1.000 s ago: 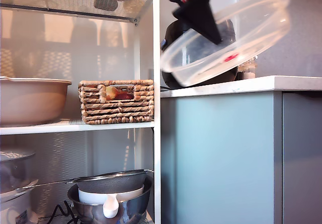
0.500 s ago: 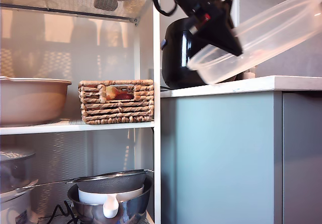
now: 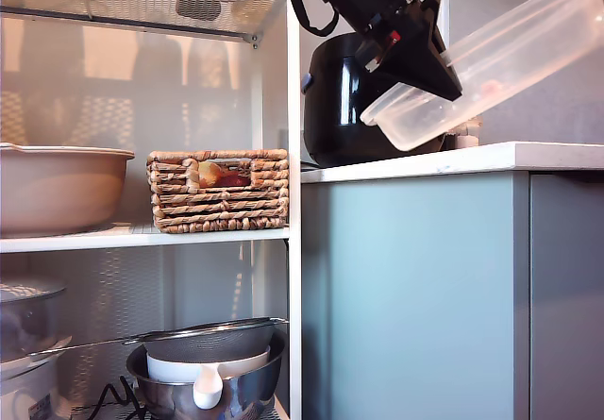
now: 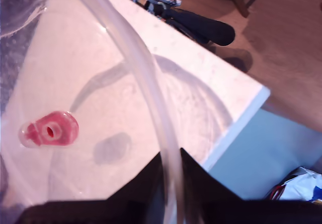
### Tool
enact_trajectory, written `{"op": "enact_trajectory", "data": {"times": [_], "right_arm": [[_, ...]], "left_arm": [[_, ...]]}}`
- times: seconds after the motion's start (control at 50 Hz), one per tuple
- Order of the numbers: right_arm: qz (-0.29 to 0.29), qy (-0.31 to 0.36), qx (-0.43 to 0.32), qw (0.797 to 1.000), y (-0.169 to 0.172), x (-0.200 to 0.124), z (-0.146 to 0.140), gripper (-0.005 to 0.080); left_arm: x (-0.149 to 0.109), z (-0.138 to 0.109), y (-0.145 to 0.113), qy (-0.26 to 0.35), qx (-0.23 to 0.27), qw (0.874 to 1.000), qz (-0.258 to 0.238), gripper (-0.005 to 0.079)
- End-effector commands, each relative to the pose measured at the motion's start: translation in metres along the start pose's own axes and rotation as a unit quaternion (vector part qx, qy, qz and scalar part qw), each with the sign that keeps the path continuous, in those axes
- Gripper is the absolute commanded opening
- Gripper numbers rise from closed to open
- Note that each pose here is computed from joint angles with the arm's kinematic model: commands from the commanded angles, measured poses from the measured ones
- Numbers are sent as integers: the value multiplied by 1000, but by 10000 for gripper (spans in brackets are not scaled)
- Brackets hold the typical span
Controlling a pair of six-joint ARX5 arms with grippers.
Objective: Pick up the plastic microwave lid from the shelf, then place it on the counter next to you
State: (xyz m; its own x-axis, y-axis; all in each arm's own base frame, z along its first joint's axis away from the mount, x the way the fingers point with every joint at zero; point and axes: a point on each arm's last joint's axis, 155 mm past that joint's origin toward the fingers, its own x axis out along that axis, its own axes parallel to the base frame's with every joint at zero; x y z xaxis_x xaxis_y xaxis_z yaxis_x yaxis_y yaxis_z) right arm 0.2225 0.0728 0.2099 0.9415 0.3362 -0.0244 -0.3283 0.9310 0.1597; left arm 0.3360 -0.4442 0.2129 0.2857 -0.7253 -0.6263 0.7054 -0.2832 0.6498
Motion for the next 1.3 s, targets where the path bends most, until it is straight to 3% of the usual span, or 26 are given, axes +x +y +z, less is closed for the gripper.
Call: {"op": "enact_trajectory", "data": {"times": [0.0, 0.5, 0.6, 0.72, 0.92, 1.04, 1.14, 1.28], "right_arm": [[7, -15, 0, 1000, 4, -3, 11, -12], [8, -14, 0, 1000, 4, -3, 11, -12], [15, -13, 0, 1000, 7, -3, 11, -12], [17, -12, 0, 1000, 8, -3, 10, -12], [21, -12, 0, 1000, 9, -3, 10, -12], [21, -12, 0, 1000, 9, -3, 10, -12], [21, -12, 0, 1000, 9, -3, 10, -12], [21, -12, 0, 1000, 9, -3, 10, -12]], "left_arm": [[6, -5, 1, -2, 2, 1000, -1, 31], [25, -10, -12, -20, -8, 999, -24, 48], [26, -11, -13, -20, -8, 999, -25, 108], [26, -8, -7, -25, -4, 1000, -14, 186], [26, -6, 2, -30, 1, 1000, 3, 204], [25, -3, 20, -33, 0, 999, 41, 245], [23, -3, 31, -33, -22, 997, 60, 274], [21, -11, 24, -13, -54, 997, 48, 274]]}}
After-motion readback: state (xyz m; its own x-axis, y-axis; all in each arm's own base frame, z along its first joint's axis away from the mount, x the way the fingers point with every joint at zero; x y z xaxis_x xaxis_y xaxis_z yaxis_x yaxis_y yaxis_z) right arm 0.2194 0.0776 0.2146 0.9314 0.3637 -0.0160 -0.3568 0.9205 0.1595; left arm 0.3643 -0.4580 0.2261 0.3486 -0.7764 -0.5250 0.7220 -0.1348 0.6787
